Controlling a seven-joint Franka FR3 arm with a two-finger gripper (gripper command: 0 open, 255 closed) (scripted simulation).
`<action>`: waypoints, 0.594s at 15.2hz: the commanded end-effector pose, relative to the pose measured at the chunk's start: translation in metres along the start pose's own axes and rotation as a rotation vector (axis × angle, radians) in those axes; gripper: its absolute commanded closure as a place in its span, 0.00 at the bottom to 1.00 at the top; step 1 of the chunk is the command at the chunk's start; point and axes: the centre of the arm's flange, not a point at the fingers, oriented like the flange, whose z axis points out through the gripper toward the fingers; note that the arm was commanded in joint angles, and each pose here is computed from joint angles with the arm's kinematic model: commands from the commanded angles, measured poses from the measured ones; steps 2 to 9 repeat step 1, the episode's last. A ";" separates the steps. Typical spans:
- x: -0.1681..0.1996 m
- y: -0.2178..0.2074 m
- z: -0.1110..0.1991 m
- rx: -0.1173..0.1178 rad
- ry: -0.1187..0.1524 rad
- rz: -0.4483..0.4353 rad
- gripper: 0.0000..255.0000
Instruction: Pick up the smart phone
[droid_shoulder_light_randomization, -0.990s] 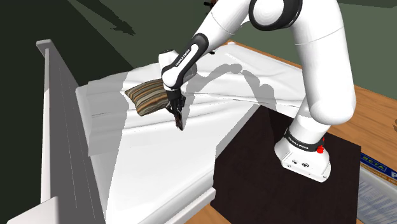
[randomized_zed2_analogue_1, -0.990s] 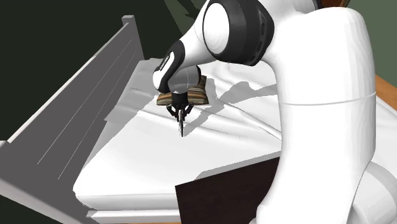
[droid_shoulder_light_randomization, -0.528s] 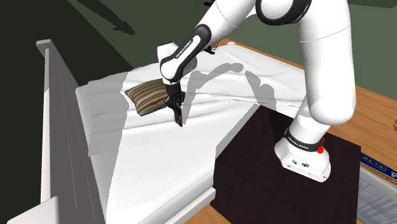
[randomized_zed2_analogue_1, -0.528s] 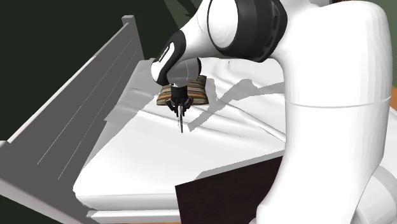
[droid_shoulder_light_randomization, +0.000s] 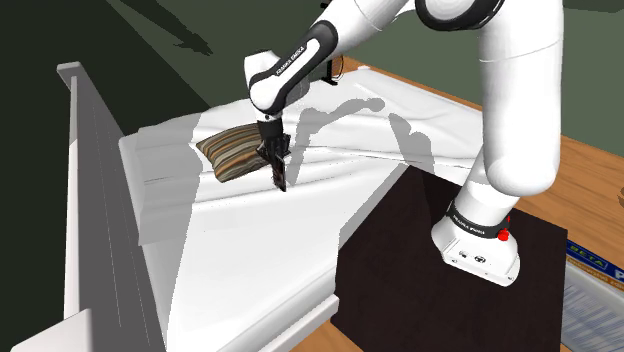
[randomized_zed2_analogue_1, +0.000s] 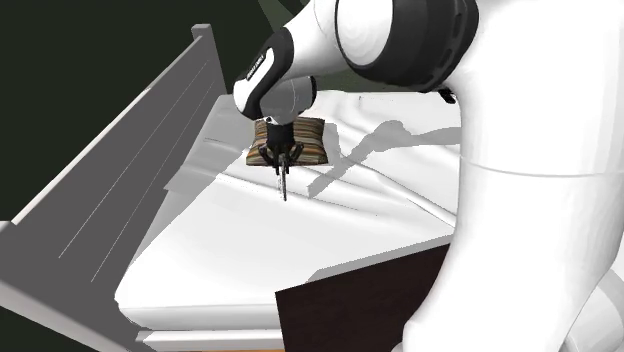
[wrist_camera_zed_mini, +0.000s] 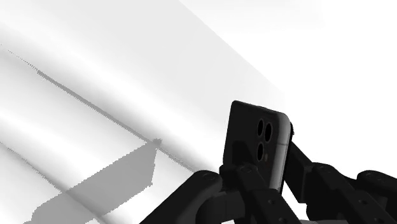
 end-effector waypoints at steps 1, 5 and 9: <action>0.000 0.000 -0.003 0.000 0.000 0.000 1.00; 0.000 0.000 -0.003 0.000 0.000 0.000 1.00; 0.000 0.000 -0.003 0.000 0.000 0.000 1.00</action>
